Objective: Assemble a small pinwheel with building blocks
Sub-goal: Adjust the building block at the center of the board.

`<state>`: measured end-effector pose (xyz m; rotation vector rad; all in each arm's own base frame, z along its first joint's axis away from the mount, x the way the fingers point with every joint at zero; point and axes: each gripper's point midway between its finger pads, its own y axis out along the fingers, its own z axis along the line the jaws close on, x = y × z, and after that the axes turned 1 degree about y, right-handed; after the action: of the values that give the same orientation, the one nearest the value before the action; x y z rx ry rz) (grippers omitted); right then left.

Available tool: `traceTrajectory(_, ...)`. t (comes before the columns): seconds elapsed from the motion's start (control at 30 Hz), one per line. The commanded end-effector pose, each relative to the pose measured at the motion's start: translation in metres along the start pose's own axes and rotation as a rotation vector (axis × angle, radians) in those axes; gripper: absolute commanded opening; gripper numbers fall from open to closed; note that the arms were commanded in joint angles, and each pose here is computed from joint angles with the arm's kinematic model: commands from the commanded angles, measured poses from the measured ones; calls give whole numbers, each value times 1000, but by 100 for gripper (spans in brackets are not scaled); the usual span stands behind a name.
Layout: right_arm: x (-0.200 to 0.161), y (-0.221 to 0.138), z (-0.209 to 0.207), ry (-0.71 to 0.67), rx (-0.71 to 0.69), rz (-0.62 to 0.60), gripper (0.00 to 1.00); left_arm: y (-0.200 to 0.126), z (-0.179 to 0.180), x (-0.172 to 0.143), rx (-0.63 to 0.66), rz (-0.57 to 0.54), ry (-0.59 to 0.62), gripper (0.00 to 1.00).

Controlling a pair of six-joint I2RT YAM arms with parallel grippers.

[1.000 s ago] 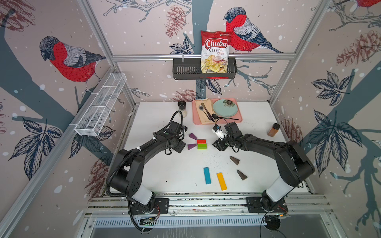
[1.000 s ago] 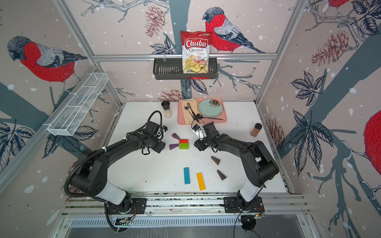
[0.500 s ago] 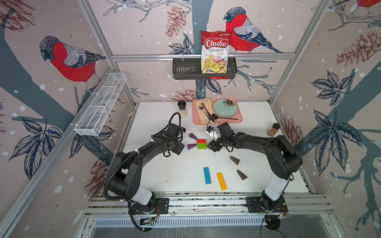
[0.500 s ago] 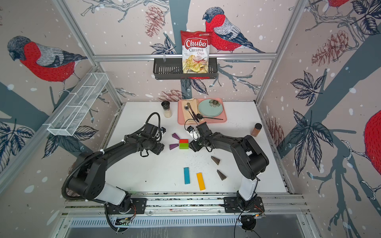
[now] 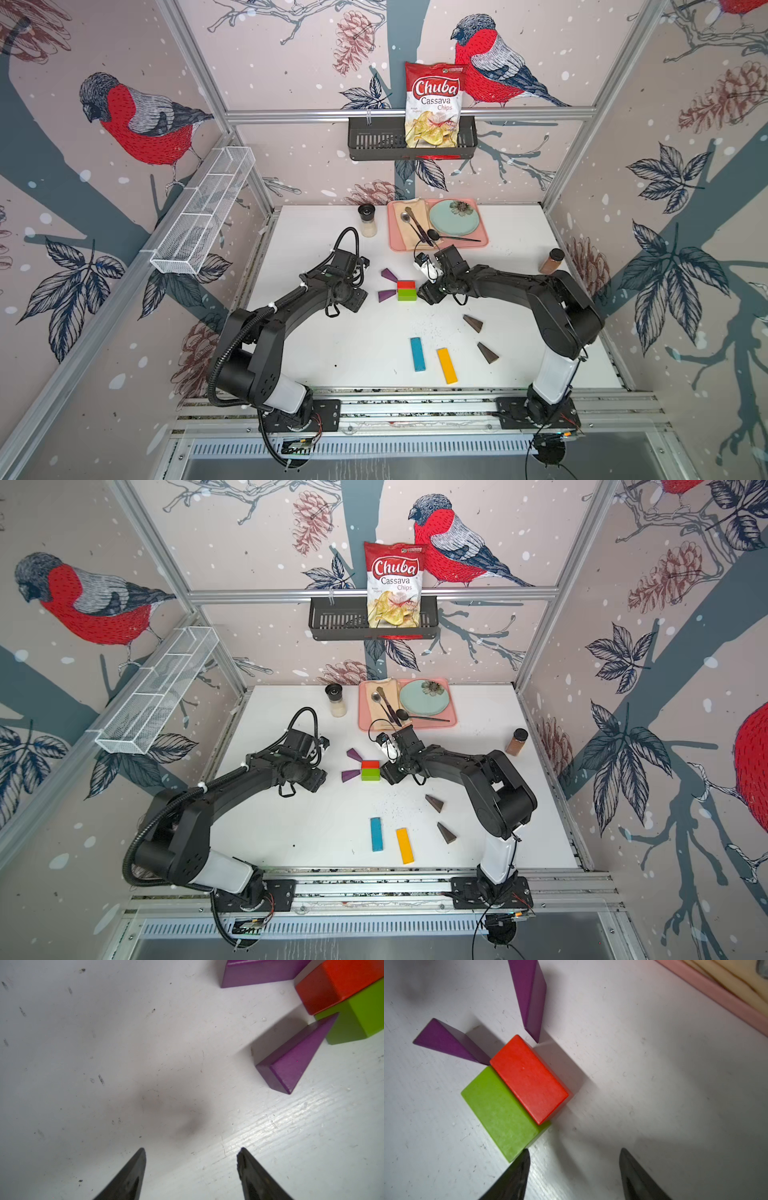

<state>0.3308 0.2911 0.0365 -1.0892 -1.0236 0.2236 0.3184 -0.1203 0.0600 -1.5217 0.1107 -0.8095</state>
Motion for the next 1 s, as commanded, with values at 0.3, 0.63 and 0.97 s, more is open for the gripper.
traceTrajectory(0.3,0,-4,-6,16,-45,5,68,-2,3,1,-1,-10,7,70)
traceTrajectory(0.63,1,-2,-3,6,-24,5,69,-2,2,1,-3,-7,-1,70)
traceTrajectory(0.97,3,-3,-2,-1,-26,-2,69,-3,3,3,-2,-7,1,70)
